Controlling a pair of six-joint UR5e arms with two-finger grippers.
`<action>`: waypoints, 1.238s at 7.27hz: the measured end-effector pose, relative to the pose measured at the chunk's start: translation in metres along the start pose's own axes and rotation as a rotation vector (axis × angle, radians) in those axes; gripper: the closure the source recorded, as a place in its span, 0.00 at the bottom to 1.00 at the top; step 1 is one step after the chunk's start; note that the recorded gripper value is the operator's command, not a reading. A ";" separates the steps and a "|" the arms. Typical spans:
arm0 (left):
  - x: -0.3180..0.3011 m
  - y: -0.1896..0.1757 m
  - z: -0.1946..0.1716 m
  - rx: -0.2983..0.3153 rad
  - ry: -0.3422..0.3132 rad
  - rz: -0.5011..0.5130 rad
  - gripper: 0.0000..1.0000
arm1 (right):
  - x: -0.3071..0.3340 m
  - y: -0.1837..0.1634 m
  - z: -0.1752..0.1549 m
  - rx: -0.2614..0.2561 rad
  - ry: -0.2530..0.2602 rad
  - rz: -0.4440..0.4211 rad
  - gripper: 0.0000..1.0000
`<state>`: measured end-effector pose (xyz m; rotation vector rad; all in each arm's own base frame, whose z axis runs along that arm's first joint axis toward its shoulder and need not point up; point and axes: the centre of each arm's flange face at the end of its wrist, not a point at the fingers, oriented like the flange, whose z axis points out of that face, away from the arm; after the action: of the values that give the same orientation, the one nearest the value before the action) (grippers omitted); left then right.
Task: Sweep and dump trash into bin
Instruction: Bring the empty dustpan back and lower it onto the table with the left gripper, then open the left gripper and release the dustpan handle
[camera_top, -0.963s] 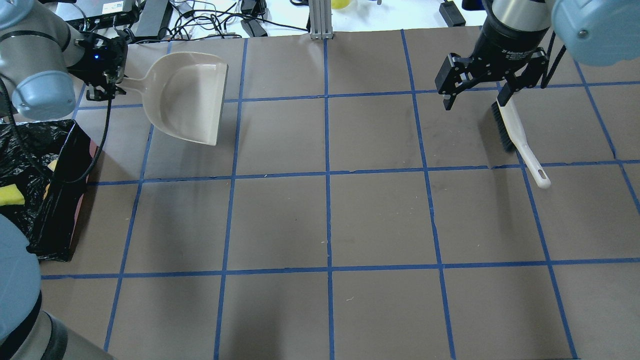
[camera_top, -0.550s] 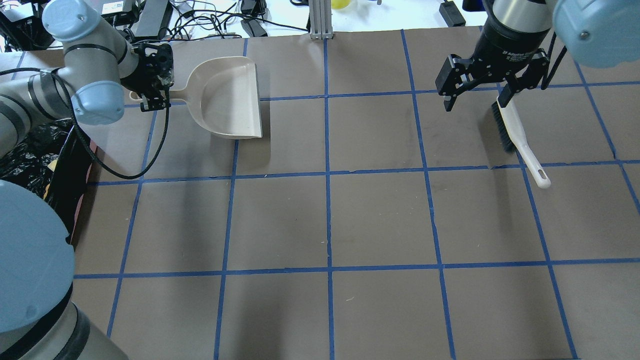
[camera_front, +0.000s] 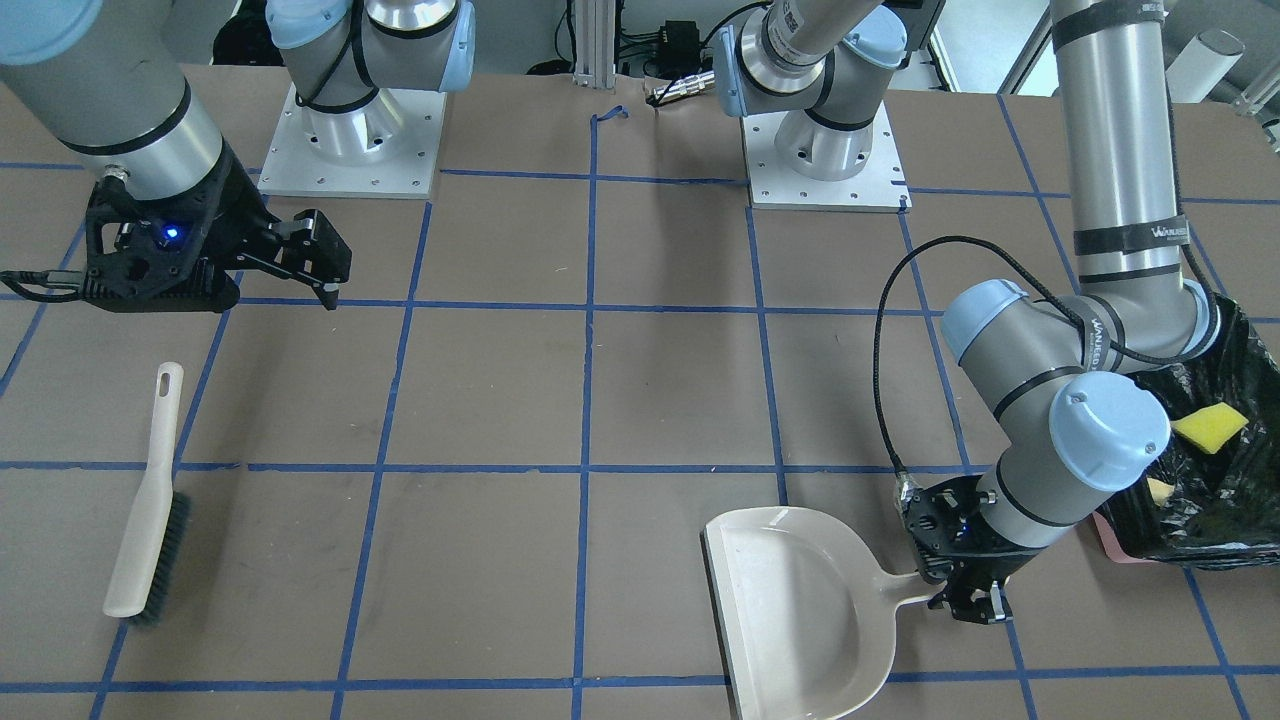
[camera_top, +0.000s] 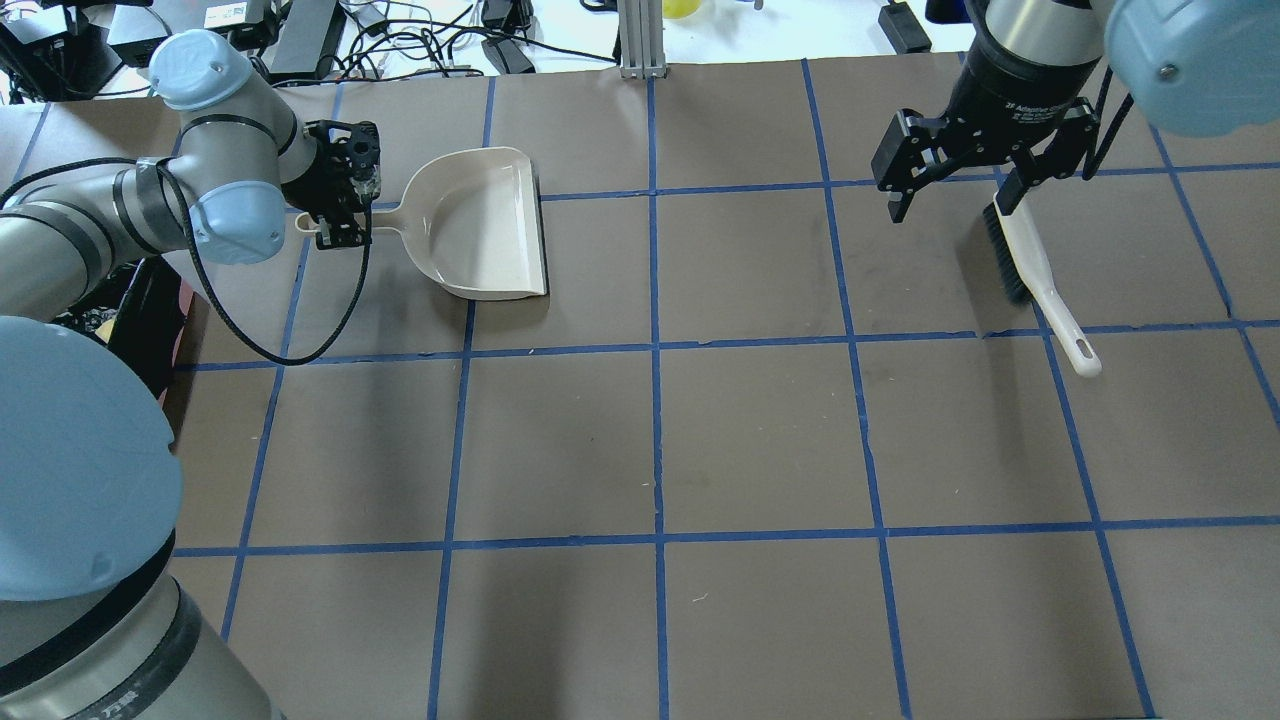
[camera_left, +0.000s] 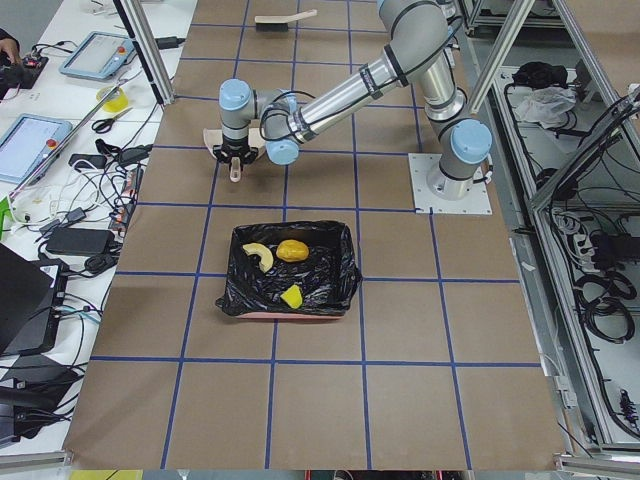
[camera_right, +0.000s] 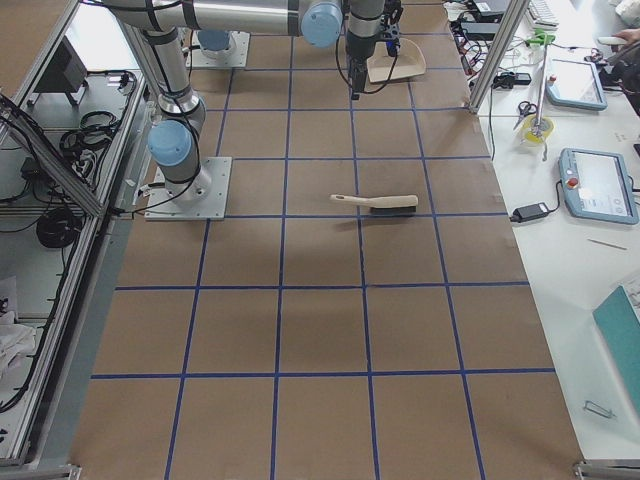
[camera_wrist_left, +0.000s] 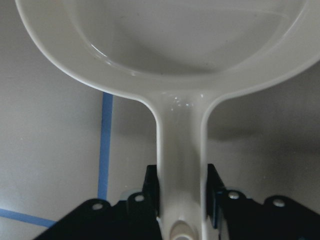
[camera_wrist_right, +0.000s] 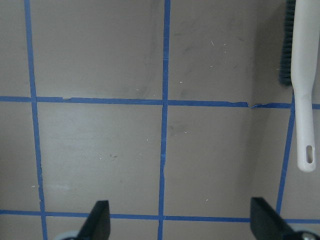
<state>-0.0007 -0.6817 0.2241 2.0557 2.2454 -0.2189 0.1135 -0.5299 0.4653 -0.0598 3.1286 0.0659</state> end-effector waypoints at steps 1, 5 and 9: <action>0.001 -0.005 -0.002 0.001 0.002 0.047 1.00 | 0.000 0.000 0.000 0.001 0.000 0.000 0.00; 0.007 -0.014 -0.012 -0.006 0.053 0.126 1.00 | 0.000 -0.001 0.001 0.000 0.000 0.001 0.00; 0.006 -0.009 -0.013 -0.053 0.071 0.128 1.00 | 0.002 0.004 0.007 -0.018 0.017 0.009 0.00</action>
<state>-0.0094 -0.6742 0.2358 2.2026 2.1224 -0.0769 0.1118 -0.5259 0.4586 -0.0473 3.1458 0.0938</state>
